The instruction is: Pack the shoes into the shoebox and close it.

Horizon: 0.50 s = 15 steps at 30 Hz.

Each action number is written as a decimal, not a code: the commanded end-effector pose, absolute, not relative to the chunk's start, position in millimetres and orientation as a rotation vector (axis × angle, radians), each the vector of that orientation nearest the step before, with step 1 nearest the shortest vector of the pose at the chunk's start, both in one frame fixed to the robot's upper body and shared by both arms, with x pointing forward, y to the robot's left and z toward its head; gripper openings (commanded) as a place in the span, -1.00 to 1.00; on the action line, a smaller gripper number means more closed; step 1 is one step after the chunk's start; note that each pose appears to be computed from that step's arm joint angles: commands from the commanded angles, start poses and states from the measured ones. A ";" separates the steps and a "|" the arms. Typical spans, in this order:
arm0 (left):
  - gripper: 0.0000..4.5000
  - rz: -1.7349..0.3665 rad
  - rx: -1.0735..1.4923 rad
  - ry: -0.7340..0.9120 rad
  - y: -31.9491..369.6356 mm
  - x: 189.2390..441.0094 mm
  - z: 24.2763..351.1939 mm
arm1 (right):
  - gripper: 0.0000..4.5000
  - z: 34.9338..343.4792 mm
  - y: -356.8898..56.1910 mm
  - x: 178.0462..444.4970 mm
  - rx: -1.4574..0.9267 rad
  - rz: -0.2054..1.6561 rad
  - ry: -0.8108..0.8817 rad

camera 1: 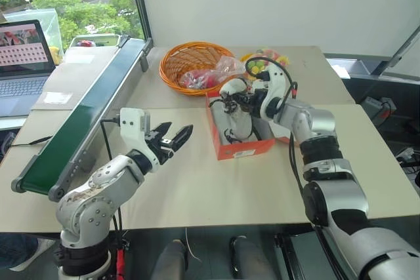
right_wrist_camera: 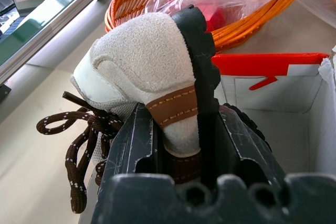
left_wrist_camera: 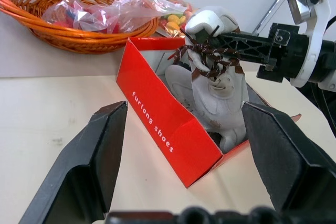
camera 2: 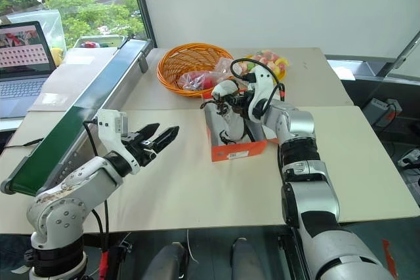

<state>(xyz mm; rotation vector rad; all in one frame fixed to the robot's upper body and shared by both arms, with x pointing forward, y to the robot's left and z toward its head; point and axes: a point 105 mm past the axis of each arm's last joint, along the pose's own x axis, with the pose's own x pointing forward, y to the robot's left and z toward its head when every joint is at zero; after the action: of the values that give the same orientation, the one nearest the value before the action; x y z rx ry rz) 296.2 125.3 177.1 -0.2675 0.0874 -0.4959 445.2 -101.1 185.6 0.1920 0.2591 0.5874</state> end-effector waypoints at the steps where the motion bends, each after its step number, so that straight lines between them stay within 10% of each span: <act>1: 0.64 -0.506 -0.263 0.034 120.5 290.4 185.2 | -0.58 257.6 -91.4 442.9 0.154 0.660 0.112; 15: 0.64 -0.489 -0.264 0.020 119.5 293.7 184.9 | -0.58 269.6 -61.0 429.7 0.238 0.771 0.156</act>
<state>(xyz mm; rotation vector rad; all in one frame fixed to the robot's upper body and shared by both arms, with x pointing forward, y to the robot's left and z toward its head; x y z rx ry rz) 296.2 120.1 172.7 -0.2823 0.0748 -0.4817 434.1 -60.5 254.5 0.2260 0.2132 0.7497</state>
